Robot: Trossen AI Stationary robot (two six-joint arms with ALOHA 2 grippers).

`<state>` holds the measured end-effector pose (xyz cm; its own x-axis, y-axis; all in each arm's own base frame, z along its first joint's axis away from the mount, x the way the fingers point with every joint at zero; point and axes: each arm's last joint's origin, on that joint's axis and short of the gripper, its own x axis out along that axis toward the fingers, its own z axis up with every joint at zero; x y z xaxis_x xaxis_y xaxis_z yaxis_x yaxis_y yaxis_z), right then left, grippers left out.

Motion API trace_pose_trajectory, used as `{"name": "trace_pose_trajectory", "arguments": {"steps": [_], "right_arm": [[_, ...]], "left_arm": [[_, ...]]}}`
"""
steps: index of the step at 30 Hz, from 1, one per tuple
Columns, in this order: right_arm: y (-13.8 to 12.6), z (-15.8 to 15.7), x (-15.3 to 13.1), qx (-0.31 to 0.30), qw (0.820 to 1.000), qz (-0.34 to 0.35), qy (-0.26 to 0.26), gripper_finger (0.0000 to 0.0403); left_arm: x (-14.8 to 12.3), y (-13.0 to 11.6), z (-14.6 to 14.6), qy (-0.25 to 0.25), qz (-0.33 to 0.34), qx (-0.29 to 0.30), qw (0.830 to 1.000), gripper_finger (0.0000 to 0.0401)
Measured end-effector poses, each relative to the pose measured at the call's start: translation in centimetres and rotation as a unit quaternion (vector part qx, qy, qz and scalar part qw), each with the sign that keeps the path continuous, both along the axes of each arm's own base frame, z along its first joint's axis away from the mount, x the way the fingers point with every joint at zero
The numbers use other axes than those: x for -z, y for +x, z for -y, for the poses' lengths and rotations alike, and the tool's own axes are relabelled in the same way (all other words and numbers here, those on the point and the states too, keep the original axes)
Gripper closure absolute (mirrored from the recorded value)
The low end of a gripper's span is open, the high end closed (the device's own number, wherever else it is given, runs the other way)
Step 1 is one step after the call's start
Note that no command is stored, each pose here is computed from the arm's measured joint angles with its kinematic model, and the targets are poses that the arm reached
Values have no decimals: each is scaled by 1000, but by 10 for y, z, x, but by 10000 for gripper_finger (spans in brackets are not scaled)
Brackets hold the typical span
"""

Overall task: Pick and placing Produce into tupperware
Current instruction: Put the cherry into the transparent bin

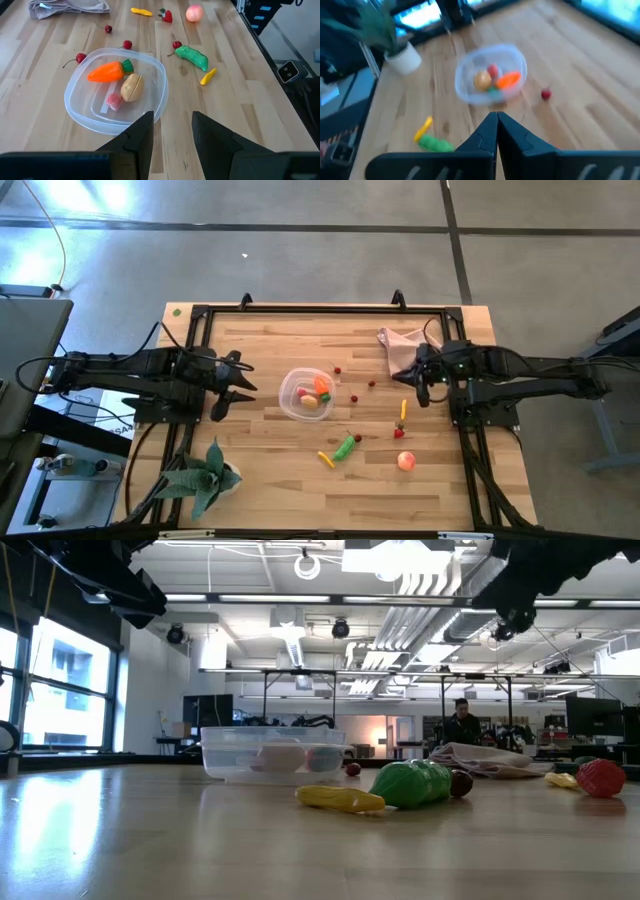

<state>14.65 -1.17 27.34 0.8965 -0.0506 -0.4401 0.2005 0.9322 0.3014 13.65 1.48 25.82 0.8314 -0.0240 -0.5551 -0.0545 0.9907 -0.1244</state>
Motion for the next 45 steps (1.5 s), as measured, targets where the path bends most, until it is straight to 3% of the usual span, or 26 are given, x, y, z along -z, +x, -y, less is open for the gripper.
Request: {"name": "trace_pose_trajectory", "arguments": {"steps": [6,14,20,22,25,28,31,36,45], "right_arm": [[5,6,-15,62,991,71,-96,402],[6,21,-29,154,969,124,-147,402],[10,44,-44,311,907,163,-231,402],[15,52,-45,329,899,173,-232,402],[25,67,-41,290,923,157,-197,402],[41,88,-34,230,960,114,-116,402],[56,113,-32,212,976,35,-39,402],[91,150,-33,190,975,-110,32,402],[172,161,-2,30,956,-265,121,398]], "left_arm": [[0,0,0,0,0,0,1000,277],[0,0,0,0,0,0,1000,278],[0,0,0,0,0,0,1000,279],[0,0,0,0,0,0,1000,279],[0,0,0,0,0,0,1000,277],[0,0,0,0,0,0,1000,278],[0,0,0,0,0,0,1000,279],[0,0,0,0,0,0,1000,277],[0,0,0,0,0,0,1000,277]]}}
